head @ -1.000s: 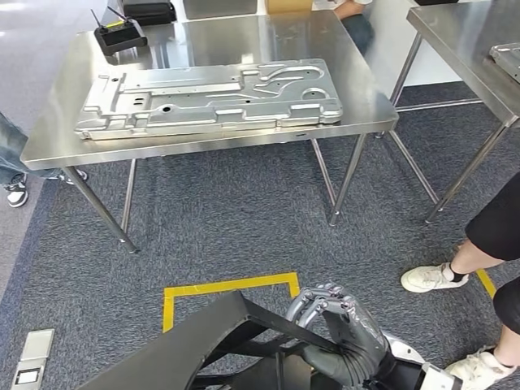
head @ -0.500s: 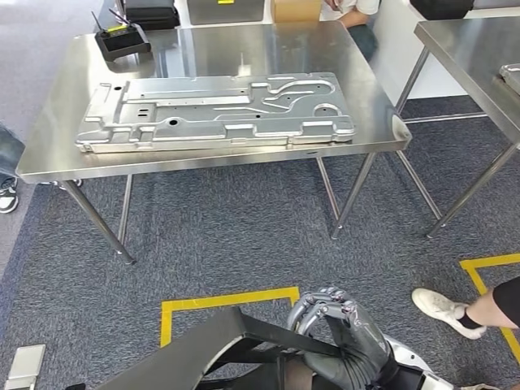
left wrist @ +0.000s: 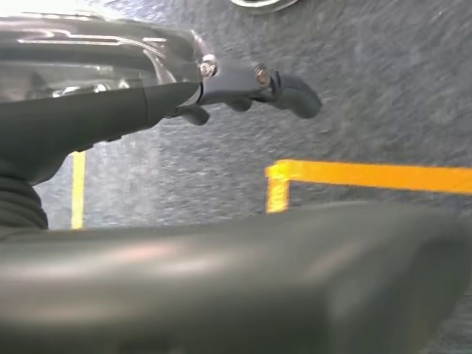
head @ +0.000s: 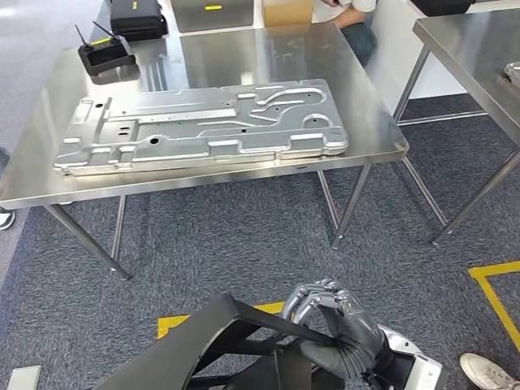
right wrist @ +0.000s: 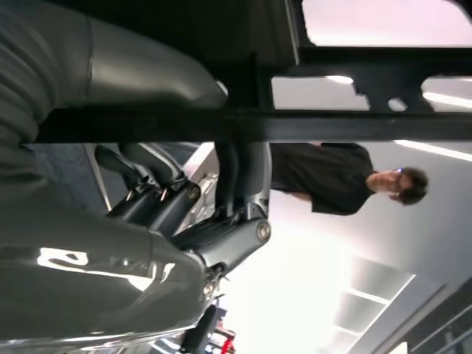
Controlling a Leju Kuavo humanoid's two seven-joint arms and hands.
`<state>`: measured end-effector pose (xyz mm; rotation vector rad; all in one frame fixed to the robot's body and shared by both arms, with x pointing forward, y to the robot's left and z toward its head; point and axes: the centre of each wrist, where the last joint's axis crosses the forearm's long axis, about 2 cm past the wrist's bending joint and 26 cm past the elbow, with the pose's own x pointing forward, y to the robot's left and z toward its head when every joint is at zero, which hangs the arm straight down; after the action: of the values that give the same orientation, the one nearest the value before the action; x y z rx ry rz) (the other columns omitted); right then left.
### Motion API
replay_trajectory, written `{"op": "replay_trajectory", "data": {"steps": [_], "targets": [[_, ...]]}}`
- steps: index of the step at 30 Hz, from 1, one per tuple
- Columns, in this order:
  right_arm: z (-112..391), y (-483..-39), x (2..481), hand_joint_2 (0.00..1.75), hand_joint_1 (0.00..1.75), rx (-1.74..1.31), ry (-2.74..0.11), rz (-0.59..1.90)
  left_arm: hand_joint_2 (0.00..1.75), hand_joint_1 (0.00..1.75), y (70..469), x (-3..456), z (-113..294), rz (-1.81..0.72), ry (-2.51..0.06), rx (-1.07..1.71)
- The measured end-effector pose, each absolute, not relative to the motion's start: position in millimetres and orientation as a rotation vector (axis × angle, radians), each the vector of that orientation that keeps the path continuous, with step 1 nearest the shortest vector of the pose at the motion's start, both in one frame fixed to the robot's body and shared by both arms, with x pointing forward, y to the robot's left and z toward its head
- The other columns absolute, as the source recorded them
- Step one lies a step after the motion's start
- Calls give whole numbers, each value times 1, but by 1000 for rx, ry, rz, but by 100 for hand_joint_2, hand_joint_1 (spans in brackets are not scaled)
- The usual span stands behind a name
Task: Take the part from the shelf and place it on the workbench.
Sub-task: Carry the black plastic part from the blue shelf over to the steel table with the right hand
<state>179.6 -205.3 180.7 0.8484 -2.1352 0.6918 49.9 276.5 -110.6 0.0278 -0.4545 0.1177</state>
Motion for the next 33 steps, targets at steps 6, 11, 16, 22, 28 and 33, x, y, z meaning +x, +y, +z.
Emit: {"op": "replay_trajectory", "data": {"steps": [6,11,16,22,28,33], "targets": [[182,-202,186,175,175,878,-2133,694,175,0,277,46,-111,136,-458,33],[182,-199,190,175,175,900,-2130,684,175,0,281,44,-111,149,-461,45],[181,-199,191,175,175,910,-2132,677,175,0,282,44,-111,155,-468,48],[178,-199,192,175,175,913,-2121,673,175,0,282,43,-112,171,-468,48],[178,-202,191,175,175,904,-2125,671,175,0,280,49,-111,168,-485,38],[178,-202,190,175,175,896,-2125,670,175,0,279,48,-111,162,-487,29]]}}
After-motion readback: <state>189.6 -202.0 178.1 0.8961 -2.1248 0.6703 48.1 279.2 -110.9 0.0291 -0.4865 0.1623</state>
